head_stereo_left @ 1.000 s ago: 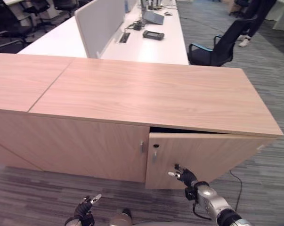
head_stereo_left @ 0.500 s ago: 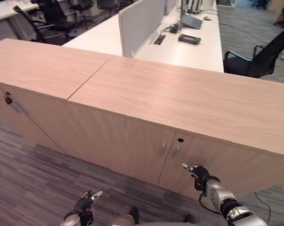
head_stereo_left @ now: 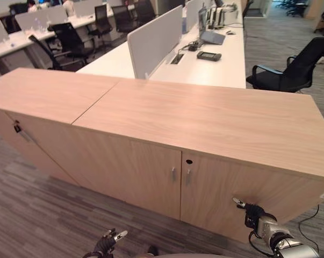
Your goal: Put the empty folder in the office cabinet
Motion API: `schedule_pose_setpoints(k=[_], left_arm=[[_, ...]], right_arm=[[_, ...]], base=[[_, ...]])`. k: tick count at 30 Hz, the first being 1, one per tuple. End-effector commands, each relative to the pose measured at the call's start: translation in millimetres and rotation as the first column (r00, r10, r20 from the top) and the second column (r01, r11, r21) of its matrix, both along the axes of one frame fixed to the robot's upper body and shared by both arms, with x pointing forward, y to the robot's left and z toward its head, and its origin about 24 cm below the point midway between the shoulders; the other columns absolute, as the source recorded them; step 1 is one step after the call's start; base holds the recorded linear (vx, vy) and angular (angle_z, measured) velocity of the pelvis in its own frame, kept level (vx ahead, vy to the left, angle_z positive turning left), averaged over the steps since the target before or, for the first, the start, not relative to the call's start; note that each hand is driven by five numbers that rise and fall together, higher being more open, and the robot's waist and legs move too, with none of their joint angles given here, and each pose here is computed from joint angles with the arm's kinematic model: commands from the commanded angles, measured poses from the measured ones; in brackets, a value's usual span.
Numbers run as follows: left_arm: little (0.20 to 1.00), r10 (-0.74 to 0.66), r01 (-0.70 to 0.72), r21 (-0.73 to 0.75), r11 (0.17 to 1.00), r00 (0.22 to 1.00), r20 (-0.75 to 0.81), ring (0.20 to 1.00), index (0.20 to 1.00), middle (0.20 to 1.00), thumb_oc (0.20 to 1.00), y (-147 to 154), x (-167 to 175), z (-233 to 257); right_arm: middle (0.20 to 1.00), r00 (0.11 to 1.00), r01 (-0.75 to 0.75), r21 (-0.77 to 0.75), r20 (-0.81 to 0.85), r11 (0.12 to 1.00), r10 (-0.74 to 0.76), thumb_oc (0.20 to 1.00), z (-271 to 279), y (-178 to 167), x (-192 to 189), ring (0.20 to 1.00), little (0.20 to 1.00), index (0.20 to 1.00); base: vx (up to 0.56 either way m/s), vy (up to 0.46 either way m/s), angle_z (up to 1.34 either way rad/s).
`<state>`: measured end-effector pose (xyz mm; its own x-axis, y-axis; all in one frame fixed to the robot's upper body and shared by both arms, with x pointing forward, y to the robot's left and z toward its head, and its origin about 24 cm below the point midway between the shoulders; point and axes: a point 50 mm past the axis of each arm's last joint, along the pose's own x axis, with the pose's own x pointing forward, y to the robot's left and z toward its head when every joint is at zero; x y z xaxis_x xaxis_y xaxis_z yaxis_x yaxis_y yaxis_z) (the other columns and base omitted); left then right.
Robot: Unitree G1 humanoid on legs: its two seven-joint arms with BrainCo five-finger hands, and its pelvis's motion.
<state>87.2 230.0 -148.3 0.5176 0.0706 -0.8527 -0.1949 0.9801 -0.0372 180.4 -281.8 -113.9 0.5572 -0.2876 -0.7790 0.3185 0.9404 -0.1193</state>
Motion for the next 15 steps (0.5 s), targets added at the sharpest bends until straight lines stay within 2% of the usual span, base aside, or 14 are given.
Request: schedule_pose_setpoints(k=[1, 4, 5, 6, 9, 15], left_arm=[[1.0, -0.034, 0.031, 0.053, 0.998, 0.998, 0.05, 1.0, 1.0, 1.0, 1.0, 9, 19, 6], [1.0, -0.053, 0.05, 0.064, 0.997, 0.998, 0.036, 1.0, 1.0, 1.0, 1.0, 6, 20, 4], [1.0, -0.053, 0.051, 0.065, 0.997, 0.998, 0.036, 1.0, 1.0, 1.0, 1.0, 6, 20, 4], [1.0, -0.059, 0.057, 0.067, 0.996, 0.998, 0.022, 1.0, 1.0, 1.0, 1.0, 3, 20, 2], [1.0, -0.076, 0.076, 0.071, 0.995, 0.997, -0.006, 1.0, 1.0, 1.0, 1.0, -1, 17, -2], [1.0, -0.087, 0.088, 0.071, 0.994, 0.996, -0.02, 1.0, 1.0, 1.0, 1.0, -5, 17, -4]], right_arm=[[1.0, 0.983, -0.074, 0.002, 0.171, 0.997, 0.073, 1.0, 18, 18, 38, 1.0, 1.0, 1.0], [1.0, 0.995, -0.1, 0.027, 0.016, 0.995, 0.1, 1.0, -13, 29, -9, 1.0, 1.0, 1.0], [1.0, 0.995, -0.101, 0.027, 0.015, 0.995, 0.1, 1.0, -13, 29, -10, 1.0, 1.0, 1.0], [1.0, 0.996, -0.057, 0.062, -0.072, 0.996, 0.062, 1.0, -28, 33, -41, 1.0, 1.0, 1.0], [1.0, 0.969, -0.045, 0.076, -0.241, 0.996, 0.062, 1.0, -44, 34, -93, 1.0, 1.0, 1.0], [1.0, 0.927, -0.114, 0.063, -0.351, 0.992, 0.129, 1.0, -50, 32, -121, 1.0, 1.0, 1.0]], base=[[0.02, -0.019, -0.18], [0.01, -0.007, -0.04], [0.0, -0.005, 0.06], [0.0, 0.0, 0.0], [-0.01, -0.002, -0.08], [-0.02, 0.0, -0.21]])
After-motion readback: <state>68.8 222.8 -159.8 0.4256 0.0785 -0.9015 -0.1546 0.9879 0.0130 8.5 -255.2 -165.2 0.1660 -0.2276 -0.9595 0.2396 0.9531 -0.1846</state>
